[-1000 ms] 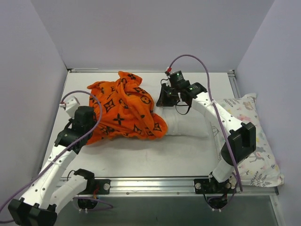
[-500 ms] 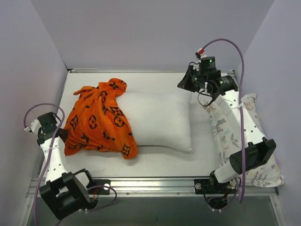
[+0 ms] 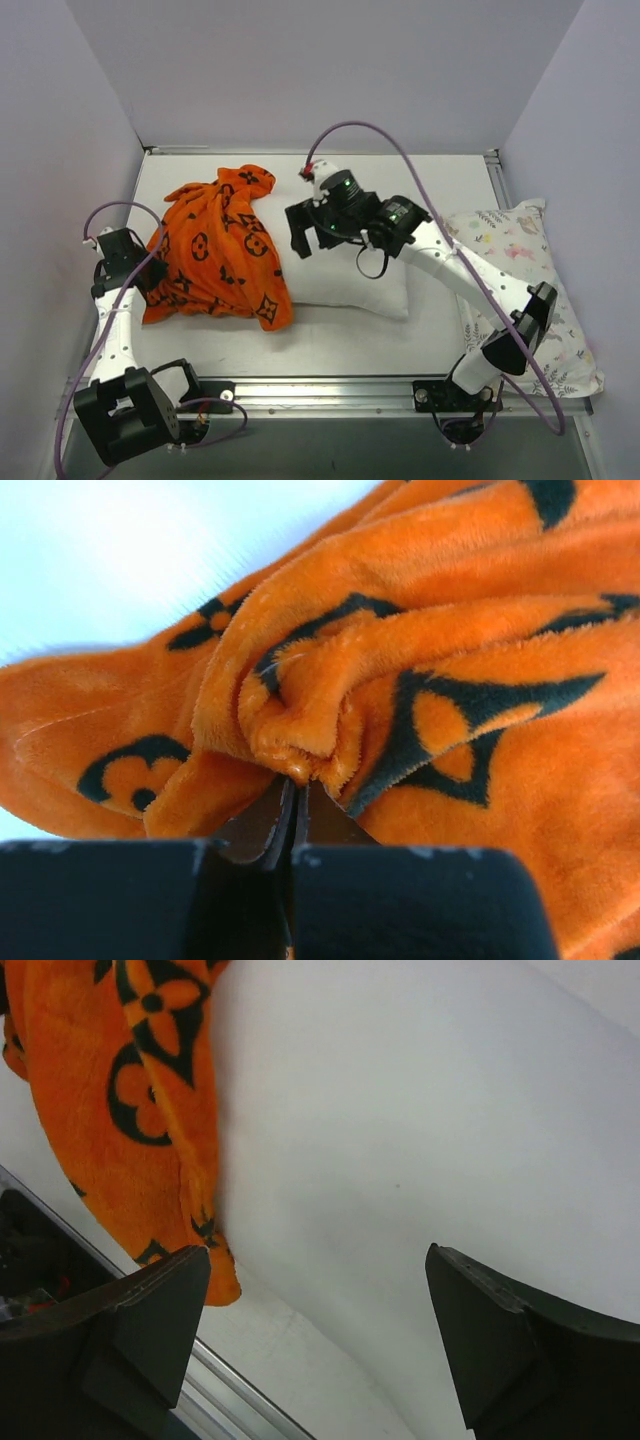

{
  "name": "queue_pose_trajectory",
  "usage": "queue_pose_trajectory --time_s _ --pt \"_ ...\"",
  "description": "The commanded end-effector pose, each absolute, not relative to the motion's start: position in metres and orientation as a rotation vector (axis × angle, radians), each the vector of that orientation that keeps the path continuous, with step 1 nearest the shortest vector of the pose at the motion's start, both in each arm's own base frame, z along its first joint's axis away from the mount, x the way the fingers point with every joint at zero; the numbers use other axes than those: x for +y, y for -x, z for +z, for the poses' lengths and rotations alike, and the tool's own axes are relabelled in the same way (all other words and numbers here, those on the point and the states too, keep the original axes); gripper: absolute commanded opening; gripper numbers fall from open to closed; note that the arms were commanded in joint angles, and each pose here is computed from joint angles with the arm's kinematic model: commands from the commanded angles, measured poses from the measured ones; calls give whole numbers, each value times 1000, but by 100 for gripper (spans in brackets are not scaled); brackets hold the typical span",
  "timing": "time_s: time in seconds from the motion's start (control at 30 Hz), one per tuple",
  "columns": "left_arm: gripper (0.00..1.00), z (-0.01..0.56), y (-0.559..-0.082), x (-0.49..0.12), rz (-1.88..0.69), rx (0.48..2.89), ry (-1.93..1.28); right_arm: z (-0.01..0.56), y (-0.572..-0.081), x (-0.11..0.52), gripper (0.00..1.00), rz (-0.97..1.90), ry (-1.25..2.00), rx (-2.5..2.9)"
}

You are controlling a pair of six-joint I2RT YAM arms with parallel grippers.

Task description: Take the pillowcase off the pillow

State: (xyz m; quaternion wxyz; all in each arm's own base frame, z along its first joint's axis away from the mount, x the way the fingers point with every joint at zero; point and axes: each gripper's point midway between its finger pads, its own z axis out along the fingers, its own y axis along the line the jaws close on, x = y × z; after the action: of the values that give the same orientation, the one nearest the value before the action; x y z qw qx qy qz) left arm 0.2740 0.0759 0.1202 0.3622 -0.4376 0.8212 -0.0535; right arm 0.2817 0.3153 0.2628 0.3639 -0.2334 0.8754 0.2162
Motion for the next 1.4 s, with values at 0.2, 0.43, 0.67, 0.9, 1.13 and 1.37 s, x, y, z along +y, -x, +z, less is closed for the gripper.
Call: queue_pose_trajectory --time_s 0.2,0.43,0.67,0.9,1.13,1.37 --pt "13 159 -298 30 -279 2107 842 131 -294 305 98 151 734 2435" --pt "69 203 -297 -12 -295 2136 559 95 -298 320 0 236 668 2550" --pt "88 254 -281 -48 -398 2038 386 125 -301 316 0 363 553 2516" --pt "91 257 -272 -123 -500 2044 227 146 -302 322 0 421 518 2484" --pt "88 199 -287 -135 -344 2166 324 167 -307 319 0 418 471 2433" --pt "0 201 -282 -41 2 2099 564 213 -325 265 0 390 291 2367"
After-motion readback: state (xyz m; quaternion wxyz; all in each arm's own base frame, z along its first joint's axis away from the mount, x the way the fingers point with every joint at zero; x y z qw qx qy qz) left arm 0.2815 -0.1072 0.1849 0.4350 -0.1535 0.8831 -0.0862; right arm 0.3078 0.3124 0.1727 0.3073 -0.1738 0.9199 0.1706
